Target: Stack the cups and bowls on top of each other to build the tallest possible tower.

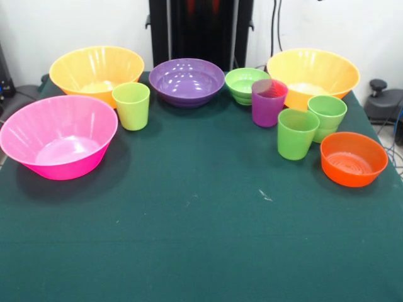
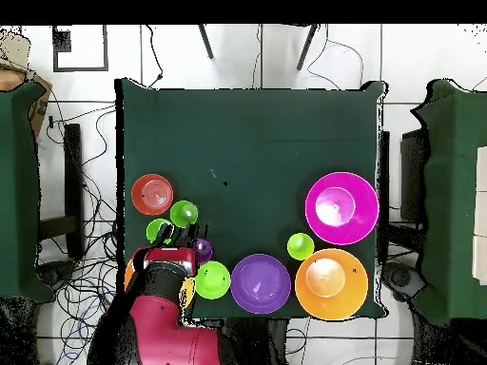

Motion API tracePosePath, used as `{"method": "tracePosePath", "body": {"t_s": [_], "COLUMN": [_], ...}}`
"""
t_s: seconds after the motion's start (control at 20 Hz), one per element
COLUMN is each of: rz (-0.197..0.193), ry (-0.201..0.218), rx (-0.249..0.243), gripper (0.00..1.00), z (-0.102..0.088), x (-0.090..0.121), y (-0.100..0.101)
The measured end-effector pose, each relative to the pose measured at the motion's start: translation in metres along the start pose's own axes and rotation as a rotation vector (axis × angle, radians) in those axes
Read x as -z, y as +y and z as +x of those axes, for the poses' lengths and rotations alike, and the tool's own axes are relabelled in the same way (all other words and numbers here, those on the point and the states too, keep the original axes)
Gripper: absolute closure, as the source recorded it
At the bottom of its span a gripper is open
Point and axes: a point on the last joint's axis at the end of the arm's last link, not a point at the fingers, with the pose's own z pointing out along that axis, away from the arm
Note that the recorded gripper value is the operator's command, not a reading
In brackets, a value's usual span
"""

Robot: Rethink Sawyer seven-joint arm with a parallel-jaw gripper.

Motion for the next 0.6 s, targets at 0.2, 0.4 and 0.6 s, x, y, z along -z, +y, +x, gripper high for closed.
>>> {"method": "tracePosePath", "body": {"t_s": [0.2,0.4,0.6], "rz": [0.017,0.033,0.051], "ry": [-0.004,-0.006,-0.006], "rx": [0.011,0.025,0.051], "gripper": [0.00,0.00,0.00], "z": [0.0002,-0.0004,0.0025], "x": [0.0009,-0.0015,-0.0026], "y": [-0.0030,-0.0050,-0.0044]}}
